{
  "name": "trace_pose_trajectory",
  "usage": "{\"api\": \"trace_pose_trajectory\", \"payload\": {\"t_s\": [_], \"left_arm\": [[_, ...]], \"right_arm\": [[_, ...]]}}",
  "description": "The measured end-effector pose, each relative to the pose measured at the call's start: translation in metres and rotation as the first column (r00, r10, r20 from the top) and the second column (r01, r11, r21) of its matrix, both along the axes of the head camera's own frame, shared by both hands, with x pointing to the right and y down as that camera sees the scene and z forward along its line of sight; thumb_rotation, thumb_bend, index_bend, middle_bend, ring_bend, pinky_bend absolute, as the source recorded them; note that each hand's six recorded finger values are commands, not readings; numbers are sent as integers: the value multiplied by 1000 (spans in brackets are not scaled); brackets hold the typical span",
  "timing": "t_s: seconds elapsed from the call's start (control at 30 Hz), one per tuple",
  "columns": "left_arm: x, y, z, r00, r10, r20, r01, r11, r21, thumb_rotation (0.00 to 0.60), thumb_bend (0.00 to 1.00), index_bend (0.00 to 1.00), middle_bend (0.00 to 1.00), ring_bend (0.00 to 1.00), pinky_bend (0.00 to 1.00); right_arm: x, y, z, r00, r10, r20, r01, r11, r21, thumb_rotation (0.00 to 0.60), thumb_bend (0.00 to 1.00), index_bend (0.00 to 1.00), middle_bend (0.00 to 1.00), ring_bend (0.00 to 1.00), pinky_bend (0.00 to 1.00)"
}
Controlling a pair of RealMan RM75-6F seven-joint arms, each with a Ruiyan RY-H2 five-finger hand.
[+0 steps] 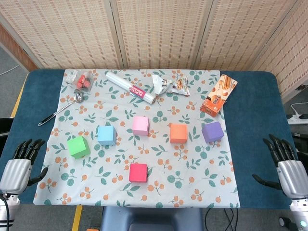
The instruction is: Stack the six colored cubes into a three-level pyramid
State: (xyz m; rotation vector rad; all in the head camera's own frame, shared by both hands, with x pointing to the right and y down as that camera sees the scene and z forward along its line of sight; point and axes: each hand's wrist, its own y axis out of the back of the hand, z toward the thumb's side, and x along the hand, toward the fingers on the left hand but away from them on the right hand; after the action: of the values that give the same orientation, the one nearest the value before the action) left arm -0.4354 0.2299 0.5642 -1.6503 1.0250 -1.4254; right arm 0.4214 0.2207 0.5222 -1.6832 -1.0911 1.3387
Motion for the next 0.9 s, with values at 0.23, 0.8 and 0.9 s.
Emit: {"api": "trace_pose_trajectory", "payload": {"t_s": [0.23, 0.8, 0.9], "left_arm": [[11, -13, 0, 998, 56, -14, -56, 998, 14, 600, 311, 131, 107, 34, 85], [119, -120, 32, 928, 332, -169, -346, 936, -63, 600, 319, 137, 141, 66, 116], [141, -137, 50, 917, 358, -178, -381, 917, -120, 600, 323, 91, 104, 44, 104]], "right_arm": [[-1, -1, -5, 1000, -4, 30, 3, 1000, 18, 600, 178, 0, 66, 0, 73], [-8, -14, -15, 998, -40, 38, 38, 998, 45, 600, 178, 0, 66, 0, 73], [-8, -17, -14, 999, -36, 34, 35, 998, 43, 600, 178, 0, 66, 0, 73]]}}
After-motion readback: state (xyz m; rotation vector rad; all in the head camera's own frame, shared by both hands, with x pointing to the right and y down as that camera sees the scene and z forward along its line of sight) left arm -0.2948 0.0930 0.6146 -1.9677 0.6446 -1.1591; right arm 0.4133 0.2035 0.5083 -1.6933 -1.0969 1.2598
